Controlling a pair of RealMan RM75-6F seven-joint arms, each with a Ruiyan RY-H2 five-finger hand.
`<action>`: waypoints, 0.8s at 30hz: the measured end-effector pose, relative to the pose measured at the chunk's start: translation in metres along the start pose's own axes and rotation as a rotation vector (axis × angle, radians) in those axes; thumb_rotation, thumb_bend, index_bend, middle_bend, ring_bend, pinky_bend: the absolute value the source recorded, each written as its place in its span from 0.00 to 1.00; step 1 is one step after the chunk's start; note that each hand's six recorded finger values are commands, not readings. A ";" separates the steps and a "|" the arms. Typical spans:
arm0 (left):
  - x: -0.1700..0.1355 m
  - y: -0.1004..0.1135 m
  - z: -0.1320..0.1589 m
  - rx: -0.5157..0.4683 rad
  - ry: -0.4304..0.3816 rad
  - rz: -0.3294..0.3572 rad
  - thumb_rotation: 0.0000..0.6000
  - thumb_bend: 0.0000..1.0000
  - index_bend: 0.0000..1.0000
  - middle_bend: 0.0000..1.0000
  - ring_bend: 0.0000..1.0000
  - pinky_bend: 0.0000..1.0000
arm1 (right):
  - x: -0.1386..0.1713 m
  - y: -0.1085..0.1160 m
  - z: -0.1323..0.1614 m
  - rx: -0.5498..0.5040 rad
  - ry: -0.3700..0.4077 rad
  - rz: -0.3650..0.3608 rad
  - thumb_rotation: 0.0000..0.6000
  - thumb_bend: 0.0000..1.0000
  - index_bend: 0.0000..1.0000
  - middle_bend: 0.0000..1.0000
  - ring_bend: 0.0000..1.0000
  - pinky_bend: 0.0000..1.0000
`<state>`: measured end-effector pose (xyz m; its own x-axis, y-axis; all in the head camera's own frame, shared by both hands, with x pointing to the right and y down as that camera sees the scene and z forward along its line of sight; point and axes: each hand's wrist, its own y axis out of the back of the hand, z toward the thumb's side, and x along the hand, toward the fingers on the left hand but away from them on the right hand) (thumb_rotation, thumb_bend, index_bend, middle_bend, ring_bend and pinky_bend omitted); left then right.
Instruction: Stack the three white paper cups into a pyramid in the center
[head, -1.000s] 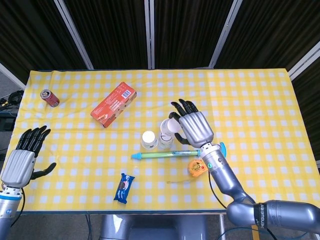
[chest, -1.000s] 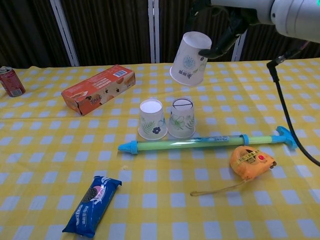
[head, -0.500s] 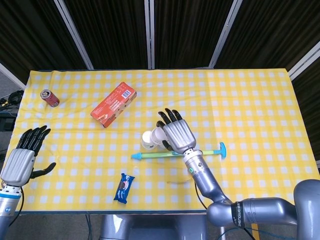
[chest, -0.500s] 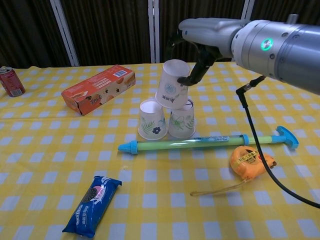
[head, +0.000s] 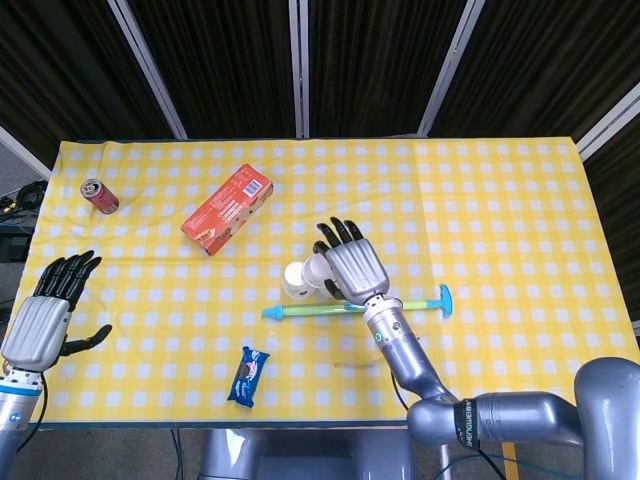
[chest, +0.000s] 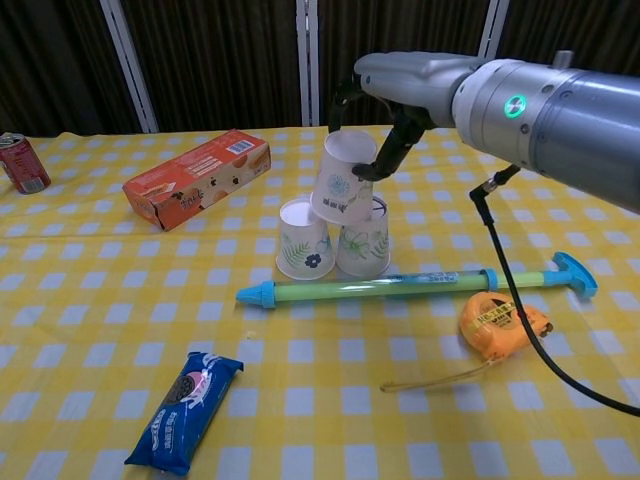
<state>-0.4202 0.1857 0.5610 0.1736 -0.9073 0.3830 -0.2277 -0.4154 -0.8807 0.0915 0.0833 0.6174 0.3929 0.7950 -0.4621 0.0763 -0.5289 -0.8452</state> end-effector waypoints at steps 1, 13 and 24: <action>0.000 0.000 0.000 0.000 0.000 0.000 1.00 0.22 0.00 0.00 0.00 0.00 | 0.000 0.000 0.001 -0.005 0.002 0.000 1.00 0.29 0.48 0.11 0.00 0.12; 0.000 0.002 -0.003 -0.009 0.004 0.002 1.00 0.22 0.00 0.00 0.00 0.00 | -0.002 -0.007 0.007 -0.007 0.012 0.011 1.00 0.18 0.29 0.03 0.00 0.09; 0.000 0.002 -0.002 -0.004 0.003 0.002 1.00 0.22 0.00 0.00 0.00 0.00 | 0.002 0.000 0.003 0.005 0.007 -0.014 1.00 0.16 0.20 0.00 0.00 0.09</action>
<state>-0.4223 0.1849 0.5600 0.1702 -0.9084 0.3819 -0.2318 -0.4136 -0.8804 0.0890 0.0859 0.6161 0.3983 0.8004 -0.4480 0.0773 -0.5160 -0.8531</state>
